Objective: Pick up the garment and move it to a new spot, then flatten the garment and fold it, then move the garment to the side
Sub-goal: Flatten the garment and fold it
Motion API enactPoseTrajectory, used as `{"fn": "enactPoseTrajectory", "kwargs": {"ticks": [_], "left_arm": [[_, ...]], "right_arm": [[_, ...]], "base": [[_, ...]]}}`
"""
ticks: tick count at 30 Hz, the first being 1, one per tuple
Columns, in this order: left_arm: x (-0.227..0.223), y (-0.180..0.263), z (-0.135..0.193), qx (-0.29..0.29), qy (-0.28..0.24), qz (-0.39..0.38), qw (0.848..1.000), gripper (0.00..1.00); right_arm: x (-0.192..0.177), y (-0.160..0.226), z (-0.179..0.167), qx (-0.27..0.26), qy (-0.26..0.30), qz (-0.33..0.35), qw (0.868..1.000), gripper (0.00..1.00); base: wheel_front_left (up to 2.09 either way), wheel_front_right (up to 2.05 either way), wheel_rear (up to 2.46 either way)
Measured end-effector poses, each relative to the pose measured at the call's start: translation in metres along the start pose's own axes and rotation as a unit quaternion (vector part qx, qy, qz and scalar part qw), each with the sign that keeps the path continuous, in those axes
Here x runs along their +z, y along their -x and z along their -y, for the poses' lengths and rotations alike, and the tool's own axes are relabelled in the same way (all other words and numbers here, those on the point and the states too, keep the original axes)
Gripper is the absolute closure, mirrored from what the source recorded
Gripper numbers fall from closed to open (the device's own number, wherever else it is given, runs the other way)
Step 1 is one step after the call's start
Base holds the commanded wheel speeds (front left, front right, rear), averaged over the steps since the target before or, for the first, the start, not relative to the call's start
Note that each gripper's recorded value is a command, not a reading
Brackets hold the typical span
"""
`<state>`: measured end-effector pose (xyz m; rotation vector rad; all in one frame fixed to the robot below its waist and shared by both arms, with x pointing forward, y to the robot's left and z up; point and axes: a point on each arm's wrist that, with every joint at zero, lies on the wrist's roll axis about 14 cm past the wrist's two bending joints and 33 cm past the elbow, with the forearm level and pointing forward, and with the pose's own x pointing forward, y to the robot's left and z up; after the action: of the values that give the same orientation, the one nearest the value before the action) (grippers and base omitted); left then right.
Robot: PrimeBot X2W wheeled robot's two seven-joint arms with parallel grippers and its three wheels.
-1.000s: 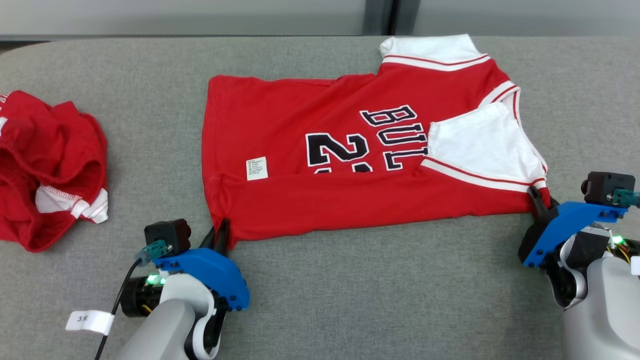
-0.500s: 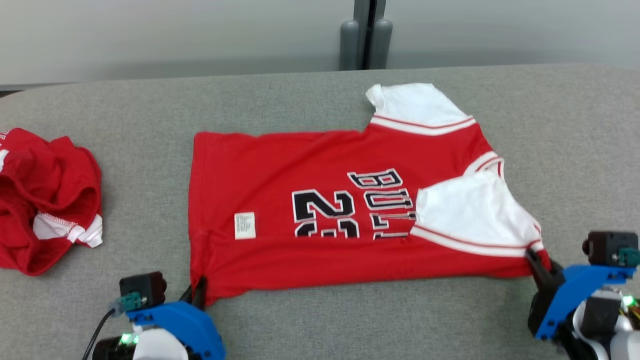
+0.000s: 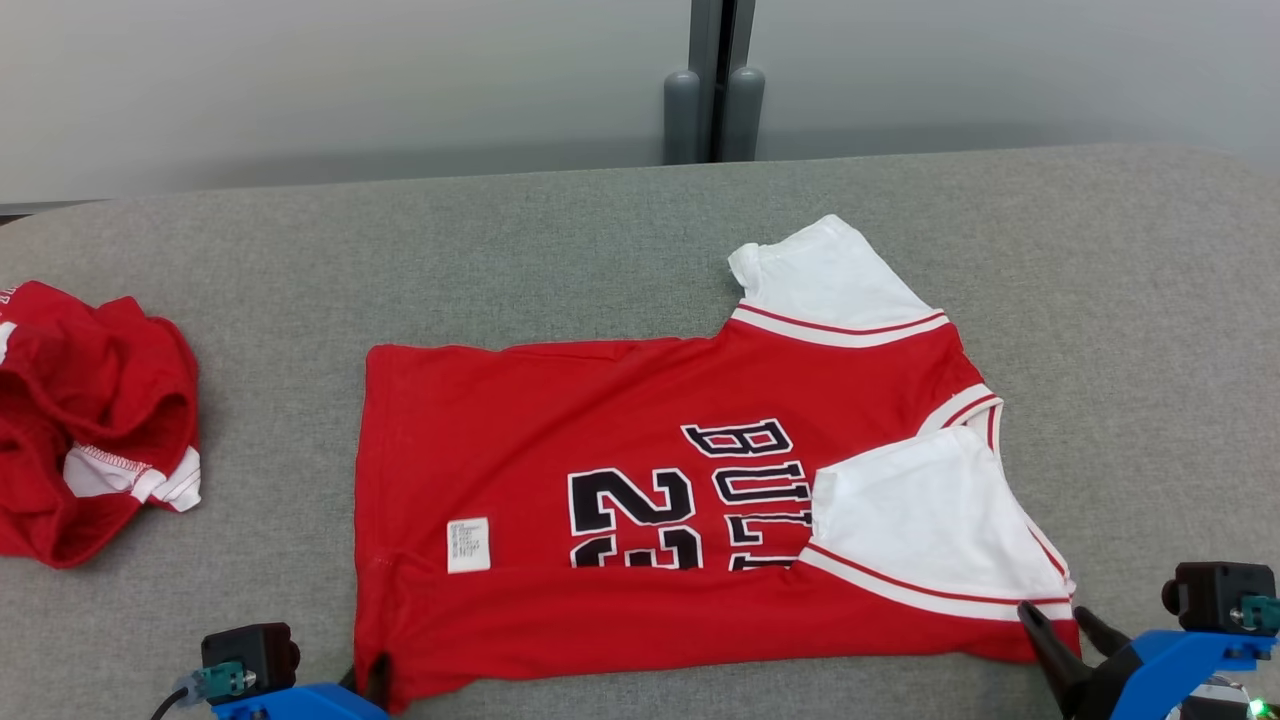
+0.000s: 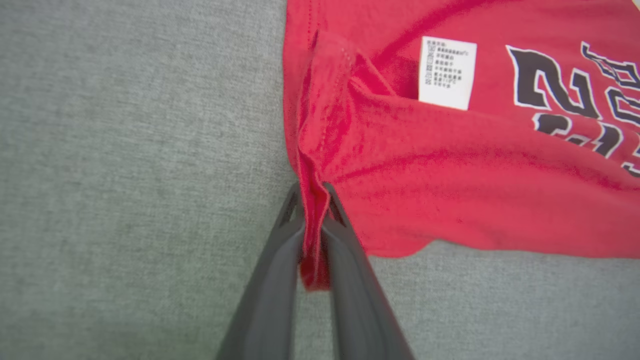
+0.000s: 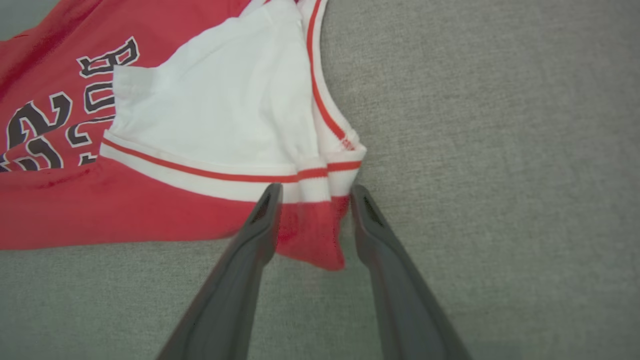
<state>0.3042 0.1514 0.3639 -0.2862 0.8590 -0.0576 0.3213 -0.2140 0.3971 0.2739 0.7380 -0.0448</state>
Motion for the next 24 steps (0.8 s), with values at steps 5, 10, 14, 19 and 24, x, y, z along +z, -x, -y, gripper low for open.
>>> {"fn": "enactPoseTrajectory", "kwargs": {"ticks": [5,10,14,19,24], "left_arm": [[0.003,0.004,0.004,-0.007,0.002,0.002,1.0,0.0],[0.035,-0.002,0.009,-0.023,-0.026,0.026,0.999,0.0],[0.078,-0.015,0.013,-0.036,-0.059,0.054,0.996,0.0],[0.121,-0.038,0.016,-0.044,-0.086,0.054,0.994,0.0],[0.151,-0.066,0.02,-0.059,-0.101,0.025,0.993,0.0]], "right_arm": [[0.016,0.001,-0.003,0.0,0.013,0.026,1.0,0.0],[0.058,-0.005,-0.021,0.006,0.059,0.062,0.996,0.0],[0.095,-0.014,-0.044,0.033,0.088,0.076,0.993,0.0],[0.147,-0.031,-0.047,0.037,0.124,0.084,0.988,0.0],[0.175,-0.055,-0.064,0.057,0.144,0.061,0.986,0.0]], "base": [[0.0,0.0,0.0],[0.0,0.0,0.0],[0.0,0.0,0.0],[0.0,0.0,0.0],[0.0,0.0,0.0]]}}
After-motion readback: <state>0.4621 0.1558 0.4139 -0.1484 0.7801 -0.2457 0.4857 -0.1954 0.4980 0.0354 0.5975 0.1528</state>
